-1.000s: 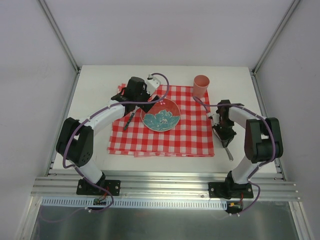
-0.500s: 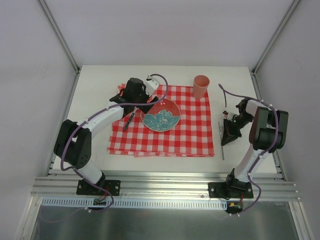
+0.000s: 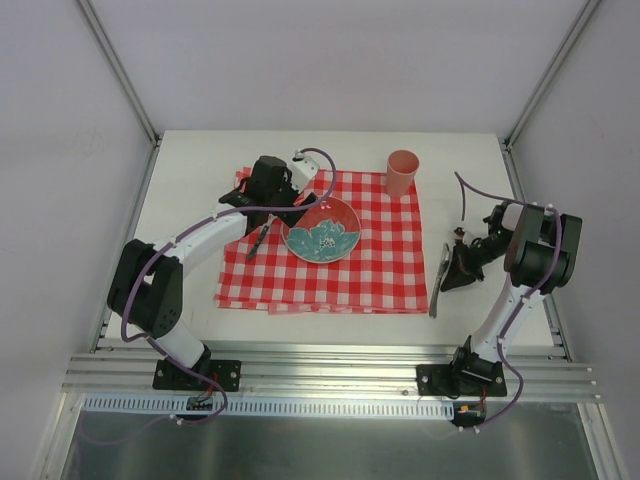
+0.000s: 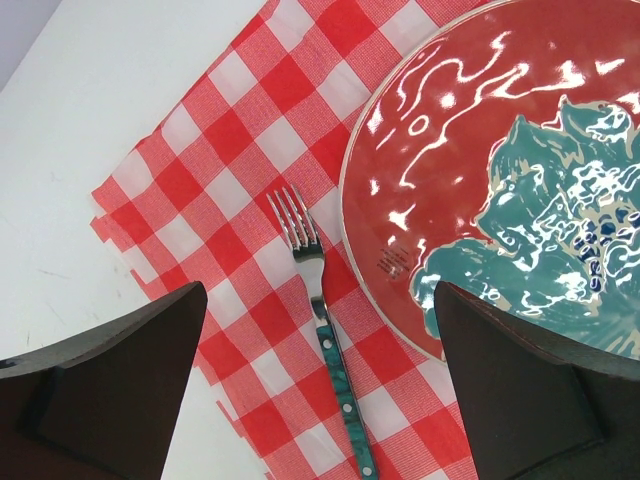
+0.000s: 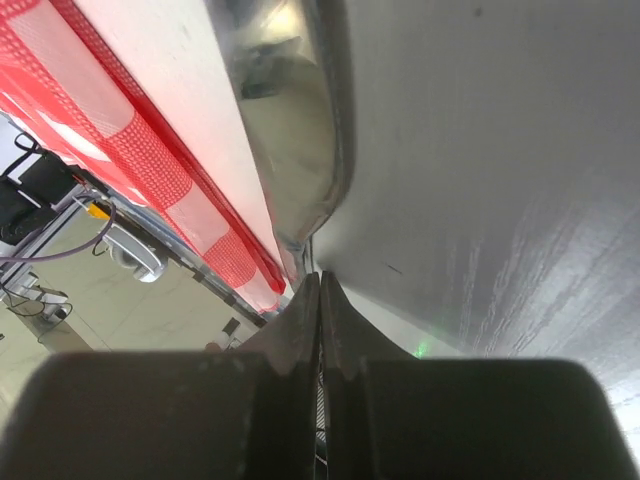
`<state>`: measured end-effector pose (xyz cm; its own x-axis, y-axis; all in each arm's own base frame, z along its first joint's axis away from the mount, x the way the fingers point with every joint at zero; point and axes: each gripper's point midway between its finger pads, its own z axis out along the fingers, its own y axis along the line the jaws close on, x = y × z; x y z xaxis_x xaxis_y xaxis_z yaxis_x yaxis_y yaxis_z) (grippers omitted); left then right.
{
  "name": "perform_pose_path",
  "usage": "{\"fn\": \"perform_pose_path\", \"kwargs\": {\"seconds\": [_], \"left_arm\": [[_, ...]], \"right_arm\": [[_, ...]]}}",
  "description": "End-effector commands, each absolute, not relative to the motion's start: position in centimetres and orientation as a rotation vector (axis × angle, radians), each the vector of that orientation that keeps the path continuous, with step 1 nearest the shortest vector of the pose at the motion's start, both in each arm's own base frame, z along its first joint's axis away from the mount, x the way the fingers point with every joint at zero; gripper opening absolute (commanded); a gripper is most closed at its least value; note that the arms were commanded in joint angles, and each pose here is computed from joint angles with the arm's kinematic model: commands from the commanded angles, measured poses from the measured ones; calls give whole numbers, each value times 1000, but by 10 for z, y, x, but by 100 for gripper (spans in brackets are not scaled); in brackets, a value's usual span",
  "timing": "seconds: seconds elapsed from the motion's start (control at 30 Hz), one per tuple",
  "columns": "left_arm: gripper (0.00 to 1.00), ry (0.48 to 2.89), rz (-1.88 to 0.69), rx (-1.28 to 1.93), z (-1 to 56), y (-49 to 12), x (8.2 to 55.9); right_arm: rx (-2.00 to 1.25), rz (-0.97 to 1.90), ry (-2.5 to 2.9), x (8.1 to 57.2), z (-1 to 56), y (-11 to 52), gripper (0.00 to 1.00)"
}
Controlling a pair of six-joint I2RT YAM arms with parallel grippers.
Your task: Set the dinner table for one person
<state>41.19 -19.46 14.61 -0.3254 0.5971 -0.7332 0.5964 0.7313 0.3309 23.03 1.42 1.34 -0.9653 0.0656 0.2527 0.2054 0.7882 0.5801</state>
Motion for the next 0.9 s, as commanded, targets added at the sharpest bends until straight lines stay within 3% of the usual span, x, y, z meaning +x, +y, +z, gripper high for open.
{"fn": "perform_pose_path", "kwargs": {"seconds": [0.0, 0.13, 0.23, 0.33, 0.53, 0.87], "left_arm": [[99, 1947, -15, 909, 167, -205, 414], [99, 1949, -19, 910, 166, -206, 415], [99, 1948, -22, 909, 166, -207, 416], [99, 1950, -29, 908, 166, -210, 418], [99, 1943, -26, 912, 168, -213, 420], [99, 1916, 1, 920, 177, -211, 420]], "right_arm": [[-194, -968, -2779, 238, 19, 15, 0], [-187, -945, -2793, 239, 21, 12, 3], [-191, -935, -2811, 239, 25, 12, 34], [-220, -939, -2798, 240, 24, 14, 44], [-169, -744, -2843, 243, 18, 3, 48], [449, -20, -2951, 245, 12, 22, 46]]}}
